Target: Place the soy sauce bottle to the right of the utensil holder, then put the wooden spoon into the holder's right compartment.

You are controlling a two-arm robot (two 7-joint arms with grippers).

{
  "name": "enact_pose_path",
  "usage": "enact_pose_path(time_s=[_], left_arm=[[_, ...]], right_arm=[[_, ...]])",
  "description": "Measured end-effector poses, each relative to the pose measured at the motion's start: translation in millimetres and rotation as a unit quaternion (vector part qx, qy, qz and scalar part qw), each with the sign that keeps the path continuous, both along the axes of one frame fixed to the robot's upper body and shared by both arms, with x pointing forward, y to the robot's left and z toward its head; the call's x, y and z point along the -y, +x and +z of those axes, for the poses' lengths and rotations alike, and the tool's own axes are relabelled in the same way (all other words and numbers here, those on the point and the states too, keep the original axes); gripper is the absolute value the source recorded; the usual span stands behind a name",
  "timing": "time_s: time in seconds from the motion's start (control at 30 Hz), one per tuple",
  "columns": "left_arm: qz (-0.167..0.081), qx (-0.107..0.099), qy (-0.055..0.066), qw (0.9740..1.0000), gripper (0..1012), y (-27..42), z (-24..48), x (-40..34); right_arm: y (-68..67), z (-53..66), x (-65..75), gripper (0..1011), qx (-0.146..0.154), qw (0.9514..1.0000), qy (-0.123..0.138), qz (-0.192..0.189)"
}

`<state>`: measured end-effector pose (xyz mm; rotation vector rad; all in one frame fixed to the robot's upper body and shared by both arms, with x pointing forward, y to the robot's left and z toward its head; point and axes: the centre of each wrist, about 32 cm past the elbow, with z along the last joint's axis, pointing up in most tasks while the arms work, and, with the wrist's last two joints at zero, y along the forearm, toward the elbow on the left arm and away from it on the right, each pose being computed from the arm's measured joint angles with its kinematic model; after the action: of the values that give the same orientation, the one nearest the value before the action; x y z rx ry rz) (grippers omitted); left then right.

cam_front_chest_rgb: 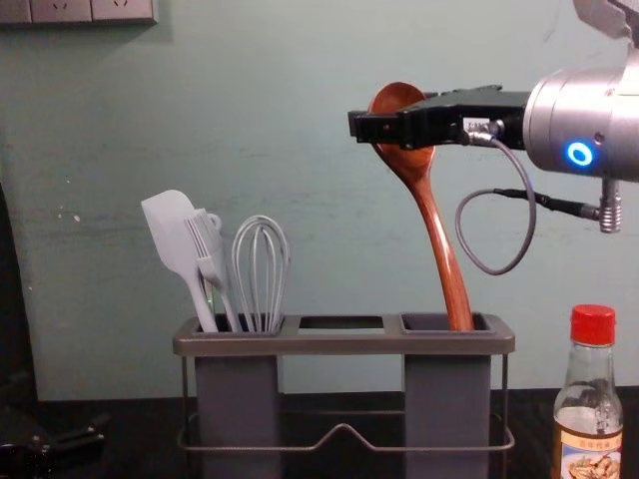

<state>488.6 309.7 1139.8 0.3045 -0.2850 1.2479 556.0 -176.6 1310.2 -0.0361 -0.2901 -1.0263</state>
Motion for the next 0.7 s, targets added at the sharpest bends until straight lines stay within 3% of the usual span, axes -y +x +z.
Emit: enact_pose_path(time_s=[0.3, 0.5, 0.7], left_arm=[[0.0, 0.0, 0.0, 1.0, 1005, 0.0, 0.0, 0.0], [0.0, 0.0, 0.0, 1.0, 1005, 0.0, 0.0, 0.0], [0.0, 0.0, 0.0, 1.0, 1005, 0.0, 0.0, 0.0]], right_arm=[[-13.6, -1.2, 2.0, 834, -0.02, 0.9998, -0.005, 0.002], [-38.5, 1.4, 6.9, 834, -0.03, 0.9995, -0.009, 0.005], [-54.6, 3.3, 11.4, 834, -0.046, 0.9988, -0.01, 0.012]])
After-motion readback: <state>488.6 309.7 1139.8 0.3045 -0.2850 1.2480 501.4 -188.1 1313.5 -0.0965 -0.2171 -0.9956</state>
